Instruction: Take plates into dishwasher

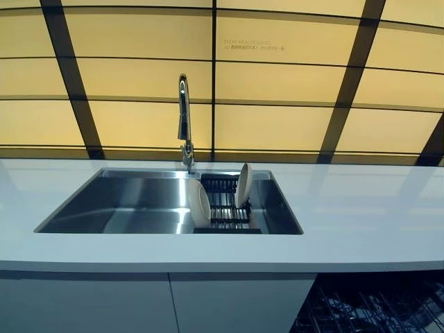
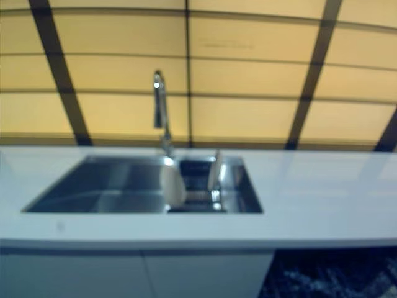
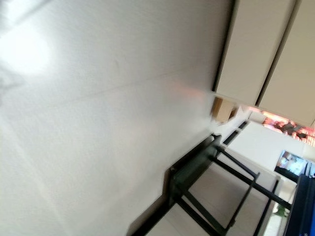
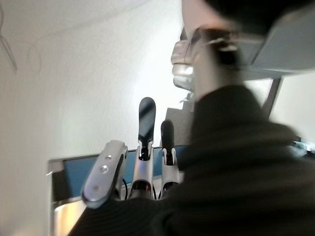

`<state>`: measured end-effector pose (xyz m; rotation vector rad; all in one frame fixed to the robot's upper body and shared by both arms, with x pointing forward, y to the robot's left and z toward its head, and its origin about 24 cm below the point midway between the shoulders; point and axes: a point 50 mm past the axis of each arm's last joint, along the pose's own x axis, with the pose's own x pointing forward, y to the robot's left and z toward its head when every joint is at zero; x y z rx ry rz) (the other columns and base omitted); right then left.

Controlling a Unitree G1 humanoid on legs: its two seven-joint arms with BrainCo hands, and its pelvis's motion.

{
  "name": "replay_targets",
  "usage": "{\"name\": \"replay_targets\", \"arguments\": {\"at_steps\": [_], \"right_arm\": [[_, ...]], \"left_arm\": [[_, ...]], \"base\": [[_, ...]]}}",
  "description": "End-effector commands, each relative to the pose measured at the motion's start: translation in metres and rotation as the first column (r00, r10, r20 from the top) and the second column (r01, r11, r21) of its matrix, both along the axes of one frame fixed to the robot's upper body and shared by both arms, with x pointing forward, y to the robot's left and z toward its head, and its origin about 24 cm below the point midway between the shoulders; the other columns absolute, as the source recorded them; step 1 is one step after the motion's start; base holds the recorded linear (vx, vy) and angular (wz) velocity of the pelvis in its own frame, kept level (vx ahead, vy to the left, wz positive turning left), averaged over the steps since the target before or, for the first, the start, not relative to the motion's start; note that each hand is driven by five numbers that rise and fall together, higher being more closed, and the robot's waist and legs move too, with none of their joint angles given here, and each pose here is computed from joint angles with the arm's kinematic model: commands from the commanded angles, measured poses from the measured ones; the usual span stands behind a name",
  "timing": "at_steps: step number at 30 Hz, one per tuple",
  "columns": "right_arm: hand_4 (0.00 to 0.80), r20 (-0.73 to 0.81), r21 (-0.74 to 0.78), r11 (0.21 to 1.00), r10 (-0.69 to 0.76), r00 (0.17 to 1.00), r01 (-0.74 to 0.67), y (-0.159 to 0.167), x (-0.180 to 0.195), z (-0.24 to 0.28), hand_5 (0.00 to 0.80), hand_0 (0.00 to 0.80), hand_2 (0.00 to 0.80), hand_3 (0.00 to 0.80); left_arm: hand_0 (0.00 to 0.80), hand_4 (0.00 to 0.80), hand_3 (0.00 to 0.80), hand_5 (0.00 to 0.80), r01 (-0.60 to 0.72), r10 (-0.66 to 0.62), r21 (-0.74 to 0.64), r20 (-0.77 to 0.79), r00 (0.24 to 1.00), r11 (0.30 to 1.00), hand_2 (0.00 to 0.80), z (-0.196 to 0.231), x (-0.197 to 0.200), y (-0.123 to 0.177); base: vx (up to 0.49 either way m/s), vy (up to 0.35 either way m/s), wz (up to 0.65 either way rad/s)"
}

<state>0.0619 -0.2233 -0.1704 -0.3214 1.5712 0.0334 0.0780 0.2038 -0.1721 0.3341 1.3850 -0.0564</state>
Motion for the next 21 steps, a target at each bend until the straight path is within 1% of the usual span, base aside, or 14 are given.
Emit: {"name": "replay_targets", "arguments": {"at_steps": [1, 3, 5, 6, 7, 8, 9, 11, 12, 15, 17, 18, 19, 21], "right_arm": [[0.0, 0.165, 0.182, 0.95, 0.225, 0.96, -0.253, 0.02, 0.053, 0.008, 0.0, 0.0, 0.0, 0.0], [0.0, 0.17, 0.271, 0.895, 0.318, 0.933, -0.354, 0.025, 0.054, 0.01, 0.0, 0.0, 0.0, 0.0], [0.0, 0.243, 0.341, 0.811, 0.413, 0.878, -0.476, 0.031, 0.06, 0.014, 0.0, 0.0, 0.0, 0.0], [0.0, 0.285, 0.349, 0.781, 0.438, 0.852, -0.518, 0.034, 0.066, 0.016, 0.0, 0.0, 0.0, 0.0], [0.0, 0.37, 0.347, 0.733, 0.466, 0.804, -0.585, 0.041, 0.08, 0.023, 0.0, 0.0, 0.0, 0.0], [0.0, 0.37, 0.347, 0.733, 0.466, 0.804, -0.585, 0.041, 0.08, 0.023, 0.0, 0.0, 0.0, 0.0], [0.0, 0.426, 0.328, 0.7, 0.489, 0.761, -0.634, 0.045, 0.091, 0.029, 0.0, 0.0, 0.0, 0.0], [0.0, 0.479, 0.304, 0.652, 0.526, 0.703, -0.695, 0.055, 0.104, 0.038, 0.0, 0.0, 0.0, 0.0], [0.0, 0.535, 0.285, 0.585, 0.56, 0.632, -0.759, 0.066, 0.116, 0.048, 0.0, 0.0, 0.0, 0.0], [0.0, 0.623, 0.219, 0.444, 0.621, 0.475, -0.869, 0.085, 0.138, 0.073, 0.0, 0.0, 0.0, 0.0], [0.0, 0.648, 0.185, 0.383, 0.644, 0.406, -0.905, 0.09, 0.147, 0.088, 0.0, 0.0, 0.0, 0.0], [0.0, 0.651, 0.18, 0.374, 0.648, 0.396, -0.91, 0.09, 0.148, 0.09, 0.0, 0.0, 0.0, 0.0], [0.0, 0.676, 0.152, 0.313, 0.659, 0.329, -0.938, 0.095, 0.158, 0.111, 0.0, 0.0, 0.0, 0.0], [0.0, 0.703, 0.118, 0.26, 0.66, 0.265, -0.958, 0.096, 0.166, 0.133, 0.0, 0.0, 0.0, 0.0]], "left_arm": [[0.0, 0.0, 0.0, 0.0, -0.001, 0.0, 0.028, 0.046, 0.999, 1.0, 0.0, 0.007, 0.025, 0.011], [0.0, 0.0, 0.0, 0.0, 0.02, -0.021, 0.032, 0.036, 0.999, 0.999, 0.0, 0.008, 0.022, 0.018], [0.0, 0.0, 0.0, 0.0, 0.048, -0.049, 0.036, 0.023, 0.999, 0.998, 0.0, 0.009, 0.022, 0.023], [0.0, 0.0, 0.0, 0.0, 0.058, -0.059, 0.041, 0.024, 0.998, 0.997, 0.0, 0.009, 0.022, 0.024], [0.0, 0.0, 0.0, 0.0, 0.077, -0.079, 0.055, 0.025, 0.997, 0.996, 0.0, 0.01, 0.025, 0.027], [0.0, 0.0, 0.0, 0.0, 0.077, -0.079, 0.055, 0.025, 0.997, 0.996, 0.0, 0.01, 0.025, 0.027], [0.0, 0.0, 0.0, 0.0, 0.087, -0.089, 0.062, 0.025, 0.996, 0.994, 0.0, 0.011, 0.025, 0.029], [0.0, 0.0, 0.0, 0.0, 0.09, -0.092, 0.069, 0.03, 0.995, 0.994, 0.0, 0.012, 0.026, 0.031], [0.0, 0.0, 0.0, 0.0, 0.086, -0.088, 0.072, 0.036, 0.995, 0.994, 0.0, 0.012, 0.028, 0.031], [0.0, 0.0, 0.0, 0.0, 0.072, -0.075, 0.071, 0.045, 0.996, 0.995, 0.0, 0.013, 0.028, 0.033], [0.0, 0.0, 0.0, 0.0, 0.063, -0.067, 0.073, 0.047, 0.997, 0.995, 0.0, 0.013, 0.028, 0.035], [0.0, 0.0, 0.0, 0.0, 0.062, -0.065, 0.073, 0.048, 0.997, 0.995, 0.0, 0.013, 0.028, 0.035], [0.0, 0.0, 0.0, 0.0, 0.048, -0.052, 0.076, 0.05, 0.997, 0.996, 0.0, 0.014, 0.028, 0.038], [0.0, 0.0, 0.0, 0.0, 0.034, -0.038, 0.078, 0.052, 0.998, 0.996, 0.0, 0.016, 0.029, 0.042]], "base": [[0.048, -0.074, -0.09], [0.038, -0.066, -0.02], [0.039, -0.065, -0.01], [0.04, -0.072, 0.03], [0.02, -0.039, 0.09], [0.018, -0.042, 0.11], [0.003, -0.023, 0.09], [-0.001, -0.015, 0.02], [0.0, 0.0, 0.0], [0.0, 0.0, 0.0], [-0.003, 0.016, -0.04], [0.005, 0.024, -0.05], [0.009, 0.025, -0.09], [0.011, 0.035, -0.19]]}}
